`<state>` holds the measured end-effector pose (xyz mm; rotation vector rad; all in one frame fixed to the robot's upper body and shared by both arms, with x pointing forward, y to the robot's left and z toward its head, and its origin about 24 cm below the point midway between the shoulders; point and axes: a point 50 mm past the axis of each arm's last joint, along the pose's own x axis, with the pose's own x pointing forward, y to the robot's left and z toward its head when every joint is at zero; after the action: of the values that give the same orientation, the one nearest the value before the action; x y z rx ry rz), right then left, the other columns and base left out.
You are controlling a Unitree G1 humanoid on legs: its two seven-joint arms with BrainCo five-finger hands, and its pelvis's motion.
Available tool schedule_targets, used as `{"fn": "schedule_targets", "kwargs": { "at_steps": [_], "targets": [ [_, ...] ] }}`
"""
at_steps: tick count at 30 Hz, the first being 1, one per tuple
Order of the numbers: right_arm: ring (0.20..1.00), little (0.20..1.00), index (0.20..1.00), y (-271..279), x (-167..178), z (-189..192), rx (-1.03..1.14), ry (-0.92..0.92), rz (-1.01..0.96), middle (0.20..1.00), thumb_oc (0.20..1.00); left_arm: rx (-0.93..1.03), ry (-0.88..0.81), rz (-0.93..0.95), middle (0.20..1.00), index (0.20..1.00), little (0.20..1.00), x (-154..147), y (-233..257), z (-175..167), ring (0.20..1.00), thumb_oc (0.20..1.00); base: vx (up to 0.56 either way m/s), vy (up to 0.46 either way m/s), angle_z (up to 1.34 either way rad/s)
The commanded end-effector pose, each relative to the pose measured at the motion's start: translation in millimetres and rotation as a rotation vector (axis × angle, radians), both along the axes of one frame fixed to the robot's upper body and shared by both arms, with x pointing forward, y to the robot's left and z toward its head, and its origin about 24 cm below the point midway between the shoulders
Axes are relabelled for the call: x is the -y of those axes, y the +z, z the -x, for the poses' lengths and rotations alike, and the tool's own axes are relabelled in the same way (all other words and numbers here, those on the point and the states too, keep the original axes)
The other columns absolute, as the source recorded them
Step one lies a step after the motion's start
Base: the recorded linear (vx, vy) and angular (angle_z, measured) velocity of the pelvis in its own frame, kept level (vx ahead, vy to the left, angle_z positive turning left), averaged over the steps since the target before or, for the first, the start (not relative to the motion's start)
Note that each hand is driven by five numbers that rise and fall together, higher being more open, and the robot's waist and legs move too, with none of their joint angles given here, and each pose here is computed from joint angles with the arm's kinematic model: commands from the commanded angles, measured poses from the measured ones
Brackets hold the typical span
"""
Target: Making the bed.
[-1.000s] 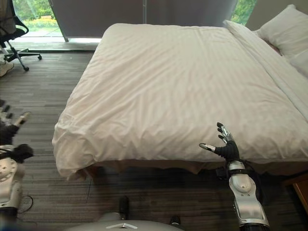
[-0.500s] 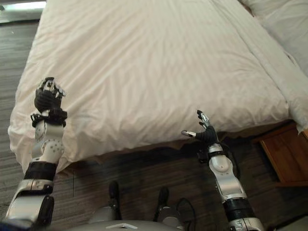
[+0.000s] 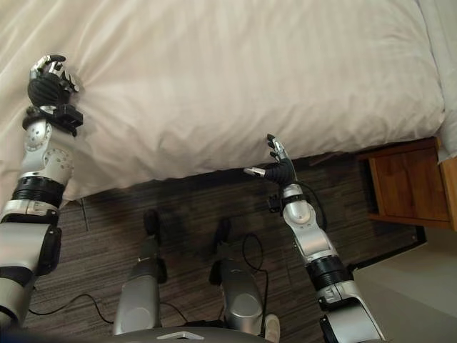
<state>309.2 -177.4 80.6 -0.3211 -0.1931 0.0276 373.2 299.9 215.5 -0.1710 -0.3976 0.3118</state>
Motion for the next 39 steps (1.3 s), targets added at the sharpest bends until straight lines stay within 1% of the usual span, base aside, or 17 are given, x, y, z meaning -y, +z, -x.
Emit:
{"fn": "schedule_targets", "kwargs": {
  "at_steps": [1,3,4,7,10,14,19,21,22,23,24,25,27,31,33,36,39],
  "targets": [
    [1.000,1.000,1.000,20,18,11,0.138,-0.056,-0.033,1.000,1.000,-0.159,0.310,-0.010,0.200,0.200,0.200,-76,-34,40,0.200,0.200,0.02,-0.012,-0.06],
    [1.000,1.000,1.000,15,27,18,0.128,-0.083,-0.030,1.000,1.000,-0.154,0.391,0.009,0.200,0.200,0.200,-97,-45,63,0.200,0.200,0.03,-0.020,-0.06],
    [1.000,1.000,1.000,10,36,26,0.116,-0.111,-0.023,1.000,1.000,-0.160,0.470,0.022,0.200,0.200,0.200,-117,-57,90,0.200,0.200,0.03,-0.021,-0.04],
    [1.000,1.000,1.000,4,45,33,0.088,-0.133,-0.010,1.000,1.000,-0.107,0.577,0.073,0.200,0.200,0.200,-142,-59,125,0.200,0.200,0.02,-0.030,0.07],
    [1.000,1.000,1.000,2,50,37,0.077,-0.146,-0.008,1.000,1.000,-0.025,0.665,0.187,0.200,0.200,0.200,-159,-66,156,0.200,0.200,0.00,-0.031,0.13],
    [1.000,1.000,1.000,1,56,41,0.070,-0.163,-0.013,1.000,1.000,-0.018,0.780,0.292,0.200,0.200,0.200,-176,-84,187,0.200,0.200,-0.02,-0.041,0.21],
    [1.000,1.000,1.000,-1,61,45,0.062,-0.184,-0.019,1.000,1.000,-0.013,0.818,0.303,0.200,0.200,0.200,-177,-90,195,0.200,0.200,0.00,-0.053,0.40],
    [1.000,1.000,1.000,0,62,46,0.064,-0.185,-0.012,1.000,1.000,0.036,0.754,0.233,0.200,0.200,0.200,-163,-75,179,0.200,0.200,0.05,-0.035,0.34],
    [1.000,1.000,1.000,1,61,46,0.063,-0.178,-0.004,1.000,1.000,0.107,0.663,0.179,0.200,0.200,0.200,-147,-57,163,0.200,0.200,0.04,0.005,0.15],
    [1.000,1.000,1.000,1,61,47,0.062,-0.179,-0.003,1.000,1.000,0.106,0.662,0.180,0.200,0.200,0.200,-146,-57,163,0.200,0.200,0.03,0.017,0.18],
    [1.000,1.000,1.000,0,60,46,0.058,-0.172,0.006,1.000,1.000,0.163,0.599,0.163,0.200,0.200,0.200,-135,-45,154,0.200,0.200,0.04,0.018,0.07],
    [1.000,1.000,1.000,-3,59,45,0.037,-0.160,0.012,1.000,1.000,0.301,0.403,0.138,0.200,0.200,0.200,-103,-18,133,0.200,0.200,0.05,0.029,0.03],
    [1.000,1.000,1.000,-11,55,44,0.000,-0.143,-0.001,1.000,1.000,0.405,0.203,0.160,0.200,0.200,0.200,-71,-1,119,0.200,0.200,0.05,0.049,-0.06],
    [1.000,1.000,1.000,-26,47,41,-0.074,-0.117,-0.014,1.000,1.000,0.531,-0.181,0.217,0.200,0.200,0.200,0,20,87,0.200,0.200,0.04,0.032,-0.20],
    [1.000,1.000,1.000,-30,42,39,-0.094,-0.104,-0.007,1.000,1.000,0.551,-0.325,0.235,0.200,0.200,0.200,33,27,75,0.200,0.200,0.02,0.024,-0.18],
    [1.000,1.000,1.000,-32,29,34,-0.103,-0.063,0.004,1.000,1.000,0.571,-0.450,0.246,0.200,0.200,0.200,66,39,62,0.200,0.200,0.02,0.020,-0.31],
    [1.000,1.000,1.000,-29,16,27,-0.096,-0.024,0.012,1.000,1.000,0.567,-0.468,0.273,0.200,0.200,0.200,74,47,50,0.200,0.200,0.00,0.025,-0.20]
  ]
}}
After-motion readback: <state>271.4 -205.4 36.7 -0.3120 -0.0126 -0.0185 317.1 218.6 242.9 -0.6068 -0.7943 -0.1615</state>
